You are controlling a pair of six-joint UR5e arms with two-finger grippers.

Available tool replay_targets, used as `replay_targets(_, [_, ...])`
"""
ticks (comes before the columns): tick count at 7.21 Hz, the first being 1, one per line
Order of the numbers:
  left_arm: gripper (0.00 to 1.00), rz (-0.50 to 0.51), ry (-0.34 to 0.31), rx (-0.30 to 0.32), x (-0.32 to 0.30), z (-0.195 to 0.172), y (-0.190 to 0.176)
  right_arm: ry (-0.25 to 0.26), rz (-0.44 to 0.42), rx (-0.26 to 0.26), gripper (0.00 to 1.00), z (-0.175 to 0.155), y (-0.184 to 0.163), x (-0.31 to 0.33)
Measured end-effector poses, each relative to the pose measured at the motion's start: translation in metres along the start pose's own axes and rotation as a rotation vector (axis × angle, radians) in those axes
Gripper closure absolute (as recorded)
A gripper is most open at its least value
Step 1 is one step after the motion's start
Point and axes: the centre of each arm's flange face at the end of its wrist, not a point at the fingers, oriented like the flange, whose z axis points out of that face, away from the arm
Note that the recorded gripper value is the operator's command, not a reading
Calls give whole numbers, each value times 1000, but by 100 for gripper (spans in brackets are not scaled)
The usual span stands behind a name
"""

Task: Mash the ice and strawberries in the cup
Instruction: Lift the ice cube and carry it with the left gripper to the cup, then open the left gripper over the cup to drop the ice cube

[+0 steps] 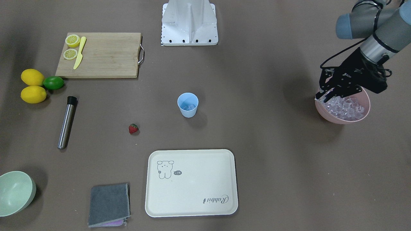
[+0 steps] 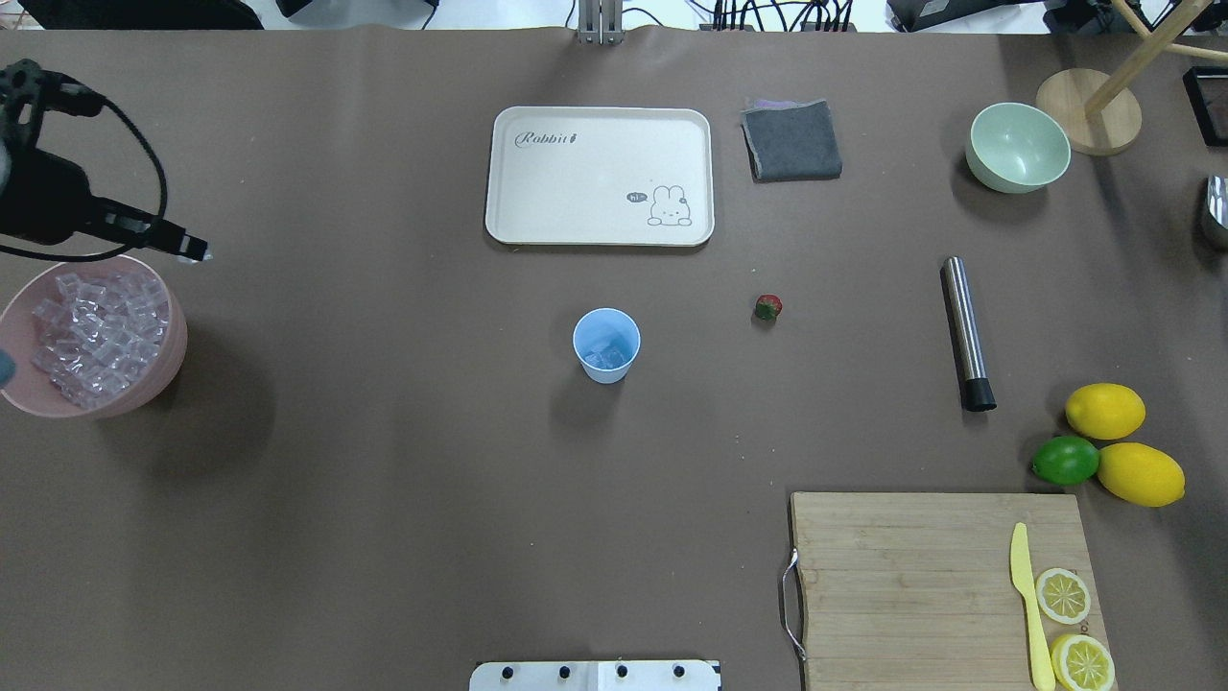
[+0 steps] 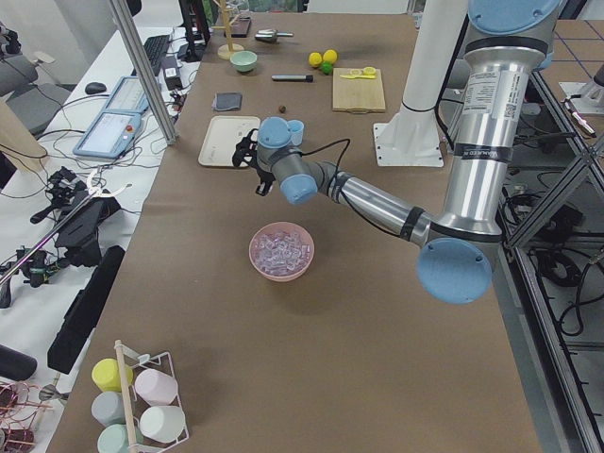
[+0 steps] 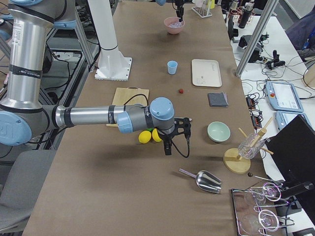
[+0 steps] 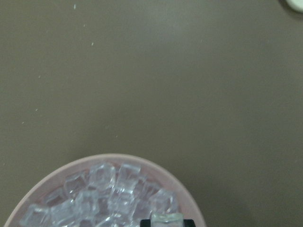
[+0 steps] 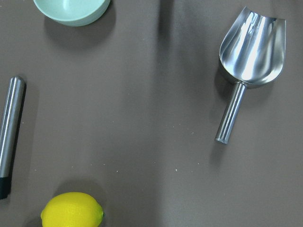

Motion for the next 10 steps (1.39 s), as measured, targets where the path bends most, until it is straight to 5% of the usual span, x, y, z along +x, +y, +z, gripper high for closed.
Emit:
replay_targets(5, [100,-134,87,67,195,98,-21,7,17,1,0,0,0,0])
replay_targets(10, [100,-207,111,192,336,166,8,25,45,-14,0,5,0,0])
